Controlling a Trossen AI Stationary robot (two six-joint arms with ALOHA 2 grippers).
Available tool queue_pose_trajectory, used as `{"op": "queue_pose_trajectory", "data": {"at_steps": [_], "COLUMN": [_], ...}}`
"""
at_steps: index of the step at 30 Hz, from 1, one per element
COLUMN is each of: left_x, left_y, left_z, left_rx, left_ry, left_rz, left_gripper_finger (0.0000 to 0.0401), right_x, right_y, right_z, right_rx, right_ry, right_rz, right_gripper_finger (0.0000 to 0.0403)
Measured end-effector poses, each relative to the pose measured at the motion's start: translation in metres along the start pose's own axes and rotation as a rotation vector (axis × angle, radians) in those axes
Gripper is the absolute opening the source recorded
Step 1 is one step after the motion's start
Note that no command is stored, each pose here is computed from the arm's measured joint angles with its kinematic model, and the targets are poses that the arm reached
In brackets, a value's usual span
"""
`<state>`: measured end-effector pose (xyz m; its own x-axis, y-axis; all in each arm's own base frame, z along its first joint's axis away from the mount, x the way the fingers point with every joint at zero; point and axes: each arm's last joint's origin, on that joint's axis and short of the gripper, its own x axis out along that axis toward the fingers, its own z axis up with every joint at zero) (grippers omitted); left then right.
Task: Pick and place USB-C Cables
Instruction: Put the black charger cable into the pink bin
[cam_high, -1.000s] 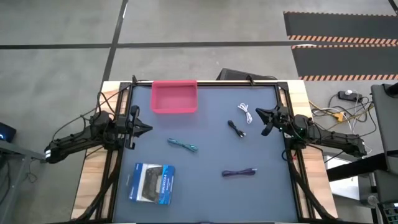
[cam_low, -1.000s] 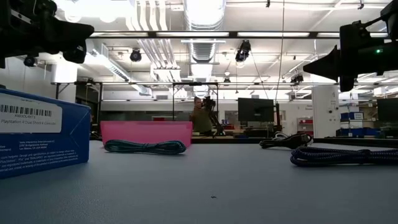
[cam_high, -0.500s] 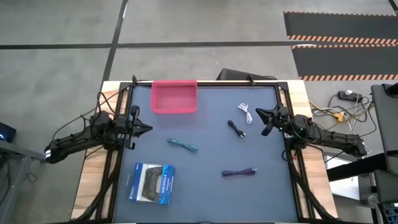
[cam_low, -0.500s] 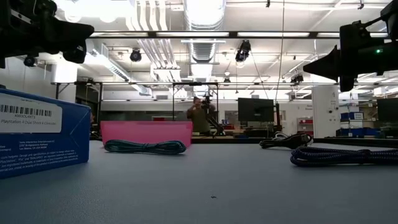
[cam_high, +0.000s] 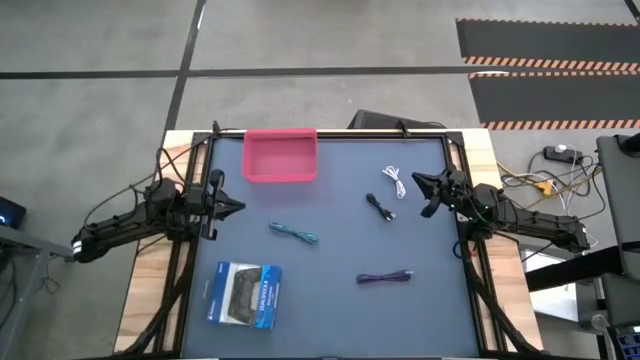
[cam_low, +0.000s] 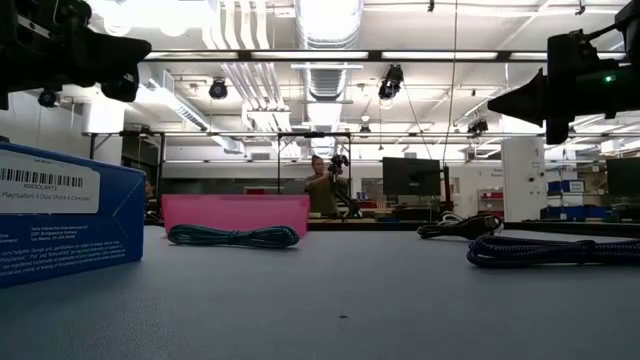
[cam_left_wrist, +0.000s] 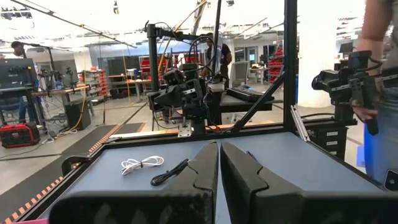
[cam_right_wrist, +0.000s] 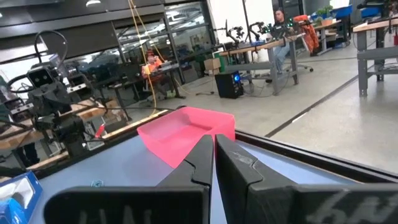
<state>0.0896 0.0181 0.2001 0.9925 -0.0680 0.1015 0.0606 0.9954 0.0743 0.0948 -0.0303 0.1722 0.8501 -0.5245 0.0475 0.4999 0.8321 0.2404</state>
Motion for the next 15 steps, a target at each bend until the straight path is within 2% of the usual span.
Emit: {"op": "queue_pose_trajectory", "data": {"at_steps": [4, 8, 13, 15], "left_x": [0.0, 0.0, 0.0, 0.0], "left_y": [0.0, 0.0, 0.0, 0.0], "left_z": [0.0, 0.0, 0.0, 0.0], "left_rx": [0.0, 0.0, 0.004, 0.04], "left_ry": [0.0, 0.0, 0.0, -0.003], "left_rz": [0.0, 0.0, 0.0, 0.001], "left_gripper_finger": [0.0003, 0.0003, 0.0003, 0.0003], "right_x": [0.0, 0.0, -0.003, -0.006], "right_y": [0.001, 0.001, -0.001, -0.002], "right_z": [0.002, 0.008, 0.024, 0.031], "right_rx": [0.047, 0.254, 0.445, 0.507], "right_ry": [-0.025, -0.085, -0.294, -0.384], "right_rz": [0.007, 0.015, -0.096, -0.128], "right_gripper_finger": [0.0009, 0.0009, 0.0009, 0.0009]}}
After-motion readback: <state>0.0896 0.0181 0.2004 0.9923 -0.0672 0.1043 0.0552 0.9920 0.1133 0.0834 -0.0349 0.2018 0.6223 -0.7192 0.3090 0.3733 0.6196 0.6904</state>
